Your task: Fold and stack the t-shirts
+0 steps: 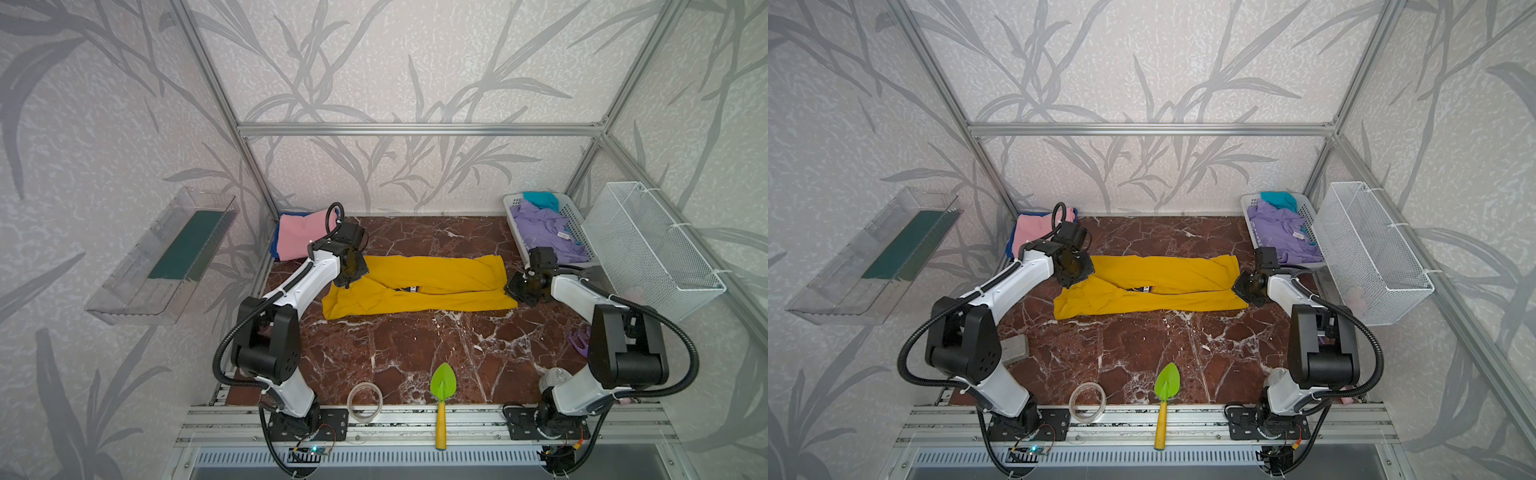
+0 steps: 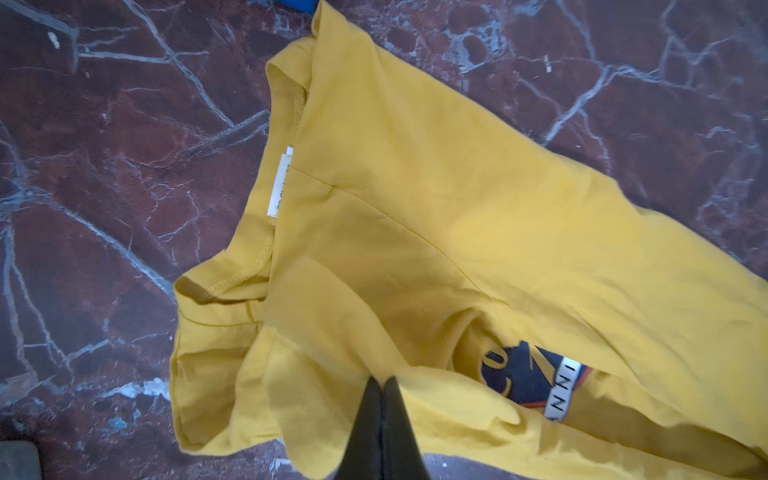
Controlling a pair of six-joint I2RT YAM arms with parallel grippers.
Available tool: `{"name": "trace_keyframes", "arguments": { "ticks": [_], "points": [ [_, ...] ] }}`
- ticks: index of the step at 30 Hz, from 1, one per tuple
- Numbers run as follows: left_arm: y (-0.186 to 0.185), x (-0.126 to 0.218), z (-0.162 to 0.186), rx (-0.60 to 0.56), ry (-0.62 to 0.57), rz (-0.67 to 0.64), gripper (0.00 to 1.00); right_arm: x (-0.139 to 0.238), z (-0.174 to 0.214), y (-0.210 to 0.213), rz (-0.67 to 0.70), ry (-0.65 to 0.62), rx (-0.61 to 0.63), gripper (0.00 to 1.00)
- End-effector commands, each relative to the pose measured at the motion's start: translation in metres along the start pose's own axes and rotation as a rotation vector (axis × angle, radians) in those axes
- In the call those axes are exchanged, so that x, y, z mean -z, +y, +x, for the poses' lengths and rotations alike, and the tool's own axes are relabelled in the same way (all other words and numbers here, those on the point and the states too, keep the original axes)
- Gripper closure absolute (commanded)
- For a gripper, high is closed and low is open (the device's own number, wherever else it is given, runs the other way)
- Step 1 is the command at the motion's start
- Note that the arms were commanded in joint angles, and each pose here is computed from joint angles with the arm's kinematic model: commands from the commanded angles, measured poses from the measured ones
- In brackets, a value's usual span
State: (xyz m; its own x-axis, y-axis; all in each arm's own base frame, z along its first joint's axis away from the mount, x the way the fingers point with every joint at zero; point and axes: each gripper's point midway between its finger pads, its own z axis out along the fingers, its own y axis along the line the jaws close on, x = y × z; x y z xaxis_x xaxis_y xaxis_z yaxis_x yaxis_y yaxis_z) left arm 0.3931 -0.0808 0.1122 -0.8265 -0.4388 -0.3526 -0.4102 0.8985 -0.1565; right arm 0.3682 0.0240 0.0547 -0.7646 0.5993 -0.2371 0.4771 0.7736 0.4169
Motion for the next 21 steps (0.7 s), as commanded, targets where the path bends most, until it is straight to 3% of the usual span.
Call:
{"name": "trace_keyframes", "arguments": {
  "ticks": [1,4,7,10,11,15,16,21],
  "points": [
    [0.001,-0.011,-0.012,0.004,0.009,-0.012,1.00,-0.003,-0.021,0.005,-0.003,-0.065,-0.025,0.99],
    [-0.002,-0.024,-0.019,-0.003,0.017,-0.027,1.00,-0.009,-0.024,0.005,0.006,-0.063,-0.032,0.93],
    [-0.005,-0.031,-0.029,-0.021,0.011,-0.051,1.00,-0.013,-0.021,0.009,0.002,-0.047,-0.018,0.65],
    [-0.003,-0.040,-0.041,-0.029,0.005,-0.094,1.00,-0.003,-0.019,0.019,0.005,-0.076,0.027,0.59],
    [-0.004,-0.043,-0.046,-0.032,0.006,-0.097,0.97,0.003,-0.018,0.024,0.000,-0.085,0.038,0.58],
    [-0.020,-0.050,-0.069,-0.041,0.014,-0.077,0.56,0.037,-0.014,0.045,0.026,-0.157,0.167,0.52],
    [-0.023,-0.050,-0.075,-0.045,0.008,-0.070,0.51,0.046,-0.013,0.048,0.032,-0.180,0.188,0.51],
    [-0.030,-0.024,-0.096,-0.043,-0.036,-0.073,0.46,0.082,0.012,0.083,0.041,-0.263,0.360,0.47]
  ]
}}
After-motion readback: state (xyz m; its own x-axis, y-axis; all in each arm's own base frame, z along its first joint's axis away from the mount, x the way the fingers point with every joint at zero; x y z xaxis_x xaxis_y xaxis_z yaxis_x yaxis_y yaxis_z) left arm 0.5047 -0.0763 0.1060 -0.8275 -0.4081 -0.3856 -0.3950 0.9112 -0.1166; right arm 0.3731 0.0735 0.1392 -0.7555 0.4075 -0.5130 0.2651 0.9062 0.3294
